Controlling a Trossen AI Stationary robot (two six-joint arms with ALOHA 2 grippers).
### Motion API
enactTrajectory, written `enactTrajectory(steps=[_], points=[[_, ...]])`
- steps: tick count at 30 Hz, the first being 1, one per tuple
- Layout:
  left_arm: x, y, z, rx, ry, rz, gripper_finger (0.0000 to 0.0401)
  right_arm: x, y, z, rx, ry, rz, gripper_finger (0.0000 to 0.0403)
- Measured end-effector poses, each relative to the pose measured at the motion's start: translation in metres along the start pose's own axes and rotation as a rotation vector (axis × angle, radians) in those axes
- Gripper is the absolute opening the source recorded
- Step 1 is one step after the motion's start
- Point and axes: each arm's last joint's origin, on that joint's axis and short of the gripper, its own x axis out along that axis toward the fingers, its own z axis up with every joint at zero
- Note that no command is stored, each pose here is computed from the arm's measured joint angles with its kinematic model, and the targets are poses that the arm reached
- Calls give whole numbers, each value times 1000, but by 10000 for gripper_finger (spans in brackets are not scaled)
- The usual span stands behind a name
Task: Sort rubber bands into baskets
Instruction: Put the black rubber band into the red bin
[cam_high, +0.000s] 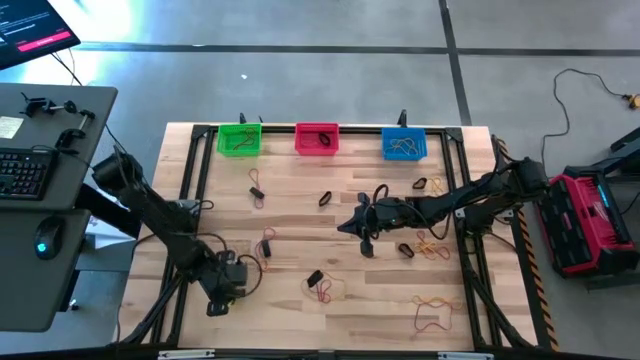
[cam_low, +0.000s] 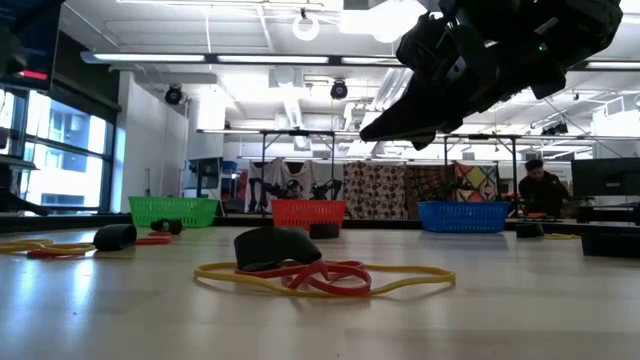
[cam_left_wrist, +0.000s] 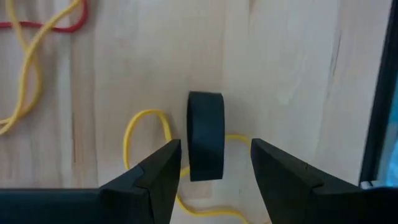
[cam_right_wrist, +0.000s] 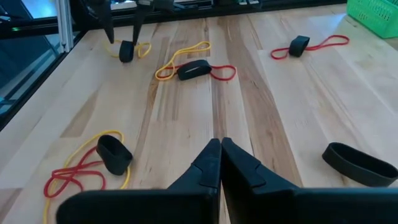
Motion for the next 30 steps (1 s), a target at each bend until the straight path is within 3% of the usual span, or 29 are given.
enactTrajectory(steps=[6,10,21,30], points=[[11,-5,2,9,57,59,187,0,0,0,-7,0,0,0],[11,-6,2,0,103,118,165,0,0,0,-8,0,0,0],[-1,-11,10,58,134,144,12,0,0,0,-8,2,0,0],[-10,-10,27,83,116,135,1,0,0,-1,-8,8,-1,0]])
